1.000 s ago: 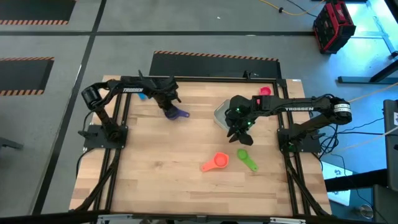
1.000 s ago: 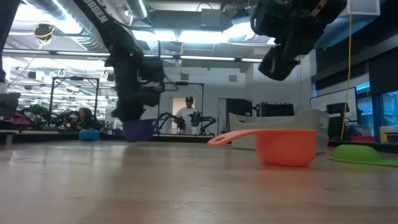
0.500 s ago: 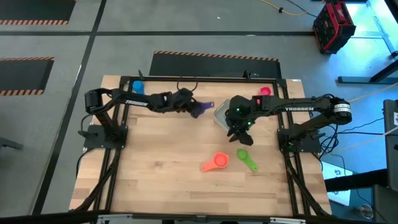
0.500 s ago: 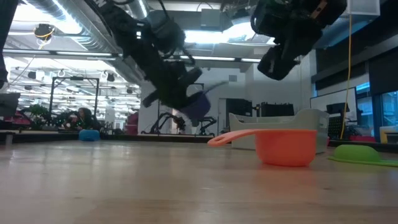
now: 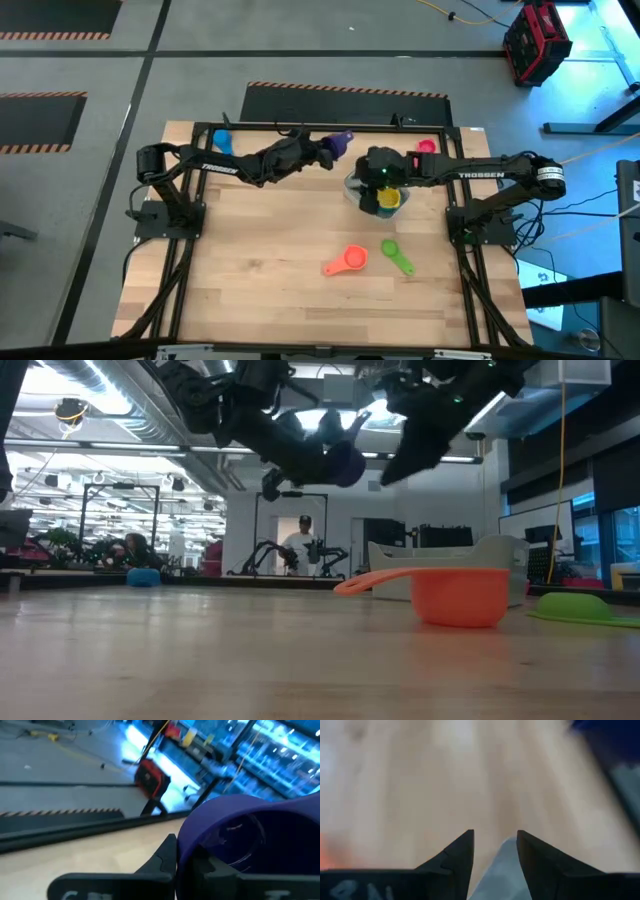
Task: Nest measuring cups in basket
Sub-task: Stack the dark blue measuring cup on top of the yellow measuring cup in the bin
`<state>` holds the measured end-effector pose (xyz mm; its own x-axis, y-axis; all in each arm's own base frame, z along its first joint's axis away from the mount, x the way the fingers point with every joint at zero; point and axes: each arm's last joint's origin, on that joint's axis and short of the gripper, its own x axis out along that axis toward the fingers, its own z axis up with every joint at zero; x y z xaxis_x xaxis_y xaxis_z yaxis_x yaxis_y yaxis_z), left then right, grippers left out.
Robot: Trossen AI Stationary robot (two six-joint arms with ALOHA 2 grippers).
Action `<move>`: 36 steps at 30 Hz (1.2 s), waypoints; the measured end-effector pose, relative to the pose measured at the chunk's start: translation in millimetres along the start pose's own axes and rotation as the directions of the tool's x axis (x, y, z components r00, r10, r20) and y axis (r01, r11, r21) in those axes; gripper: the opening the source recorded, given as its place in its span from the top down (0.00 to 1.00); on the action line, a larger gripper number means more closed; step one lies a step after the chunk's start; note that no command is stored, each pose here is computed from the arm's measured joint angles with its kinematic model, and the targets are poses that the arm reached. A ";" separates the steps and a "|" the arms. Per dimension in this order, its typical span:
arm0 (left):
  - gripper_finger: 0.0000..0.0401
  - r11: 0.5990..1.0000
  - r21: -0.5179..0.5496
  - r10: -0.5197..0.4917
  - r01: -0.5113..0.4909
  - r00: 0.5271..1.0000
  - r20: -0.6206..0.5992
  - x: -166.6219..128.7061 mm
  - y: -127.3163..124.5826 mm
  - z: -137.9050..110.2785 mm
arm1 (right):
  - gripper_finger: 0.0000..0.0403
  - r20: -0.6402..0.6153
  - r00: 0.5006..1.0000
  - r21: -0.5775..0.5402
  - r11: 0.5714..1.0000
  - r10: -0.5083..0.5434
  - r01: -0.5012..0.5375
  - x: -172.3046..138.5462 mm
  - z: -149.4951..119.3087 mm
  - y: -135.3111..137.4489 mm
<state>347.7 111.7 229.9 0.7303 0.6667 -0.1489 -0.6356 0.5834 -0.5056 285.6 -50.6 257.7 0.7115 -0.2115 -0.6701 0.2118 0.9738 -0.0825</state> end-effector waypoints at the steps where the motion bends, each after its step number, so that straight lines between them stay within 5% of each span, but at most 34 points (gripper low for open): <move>1: 1.00 1.000 0.004 -0.005 0.005 1.000 0.019 0.0 -1.0 1.8 | 0.62 0.042 0.998 0.006 0.999 -0.037 0.036 -0.1 4.2 -1.2; 7: 1.00 0.999 0.023 0.025 -0.027 0.996 0.086 0.0 -1.4 6.4 | 0.62 0.190 0.957 0.058 0.976 -0.218 0.211 -2.7 19.4 -6.9; 13: 1.00 0.997 0.037 0.060 -0.064 0.992 0.110 0.0 -0.4 7.3 | 0.62 0.208 0.921 0.094 0.944 -0.330 0.316 -4.2 22.1 -10.2; 20: 1.00 0.997 0.037 0.061 -0.066 0.992 0.111 0.5 0.5 7.9 | 0.62 0.226 0.921 0.096 0.948 -0.317 0.303 -4.5 23.9 -10.0; 27: 1.00 0.997 0.037 0.061 -0.065 0.992 0.111 0.5 0.5 7.9 | 0.62 0.300 0.866 0.191 0.914 -0.401 0.357 -8.7 32.6 -13.1; 36: 1.00 0.997 0.037 0.060 -0.064 0.992 0.111 0.5 0.5 8.0 | 0.62 0.364 0.851 0.283 0.915 -0.379 0.287 -23.1 38.5 -16.3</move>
<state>345.8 115.9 236.4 0.6589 0.7475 -0.0841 -0.6901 0.5561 -0.4631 291.5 -64.8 303.0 0.7686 -0.5797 -0.2705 0.5879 0.8068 -0.0587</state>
